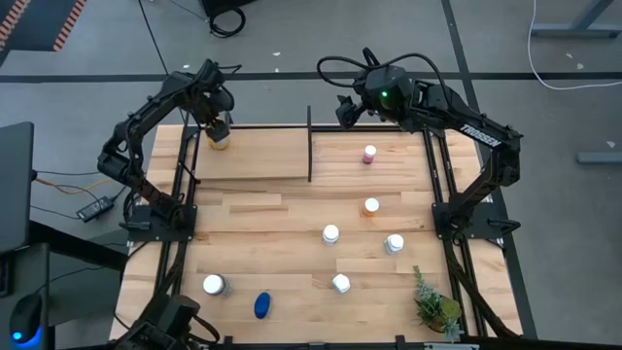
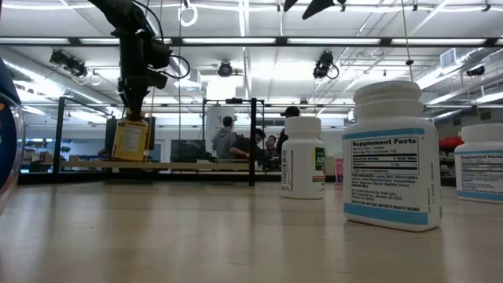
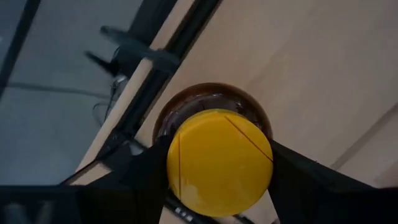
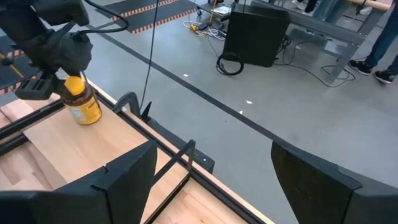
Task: Pick and place medicine bottles onto shelf by color
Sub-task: Put the yellow medicine bottle on the shelf
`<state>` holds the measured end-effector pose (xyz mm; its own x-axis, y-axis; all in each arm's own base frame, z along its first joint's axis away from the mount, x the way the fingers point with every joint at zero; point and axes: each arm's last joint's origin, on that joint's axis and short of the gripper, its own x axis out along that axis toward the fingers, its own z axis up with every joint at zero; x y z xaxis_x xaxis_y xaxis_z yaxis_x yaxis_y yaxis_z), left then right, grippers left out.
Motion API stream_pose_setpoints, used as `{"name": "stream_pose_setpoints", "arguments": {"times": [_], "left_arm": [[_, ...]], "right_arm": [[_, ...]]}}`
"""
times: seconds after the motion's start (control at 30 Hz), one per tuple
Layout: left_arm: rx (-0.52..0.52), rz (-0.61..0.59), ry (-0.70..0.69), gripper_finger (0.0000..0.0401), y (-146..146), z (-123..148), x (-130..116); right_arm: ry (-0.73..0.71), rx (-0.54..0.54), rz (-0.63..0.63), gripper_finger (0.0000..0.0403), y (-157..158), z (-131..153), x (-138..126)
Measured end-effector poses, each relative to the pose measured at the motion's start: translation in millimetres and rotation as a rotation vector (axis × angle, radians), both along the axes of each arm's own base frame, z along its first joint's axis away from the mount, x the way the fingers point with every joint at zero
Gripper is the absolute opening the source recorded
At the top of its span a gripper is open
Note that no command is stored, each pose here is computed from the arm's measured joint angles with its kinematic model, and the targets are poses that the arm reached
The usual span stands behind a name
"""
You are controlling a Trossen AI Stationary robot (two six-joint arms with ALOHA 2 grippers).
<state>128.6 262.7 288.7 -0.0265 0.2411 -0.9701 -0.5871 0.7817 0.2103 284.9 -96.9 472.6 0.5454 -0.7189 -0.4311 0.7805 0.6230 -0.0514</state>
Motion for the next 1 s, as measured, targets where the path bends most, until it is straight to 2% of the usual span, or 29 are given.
{"name": "stream_pose_setpoints", "arguments": {"times": [0.1,0.27,0.4,0.67,0.87,1.0], "left_arm": [[0.033,0.046,0.059,0.0229,1.2,-0.2,-2.1],[0.037,0.068,0.068,0.0229,1.2,-0.6,-2.5],[0.029,0.054,0.067,0.0243,0.5,-0.9,-1.9],[0.025,0.048,0.067,0.023,0.1,-0.8,-2.0],[0.005,0.051,0.051,0.025,-1.2,-0.9,-1.9],[0.004,0.053,0.047,0.0247,-1.2,-0.8,-1.8]], "right_arm": [[0.0,0.0,-0.003,0.0323,-0.7,0.0,-0.2],[0.0,0.0,-0.004,0.0323,-1.2,0.0,-0.4],[0.0,0.0,-0.003,0.0323,-1.1,0.0,-0.4],[-0.003,0.003,-0.005,0.0323,-1.1,0.0,-0.4],[-0.005,0.004,-0.006,0.0323,-1.1,0.0,-0.4],[-0.005,0.004,-0.007,0.0323,-1.1,0.0,-0.4]]}}
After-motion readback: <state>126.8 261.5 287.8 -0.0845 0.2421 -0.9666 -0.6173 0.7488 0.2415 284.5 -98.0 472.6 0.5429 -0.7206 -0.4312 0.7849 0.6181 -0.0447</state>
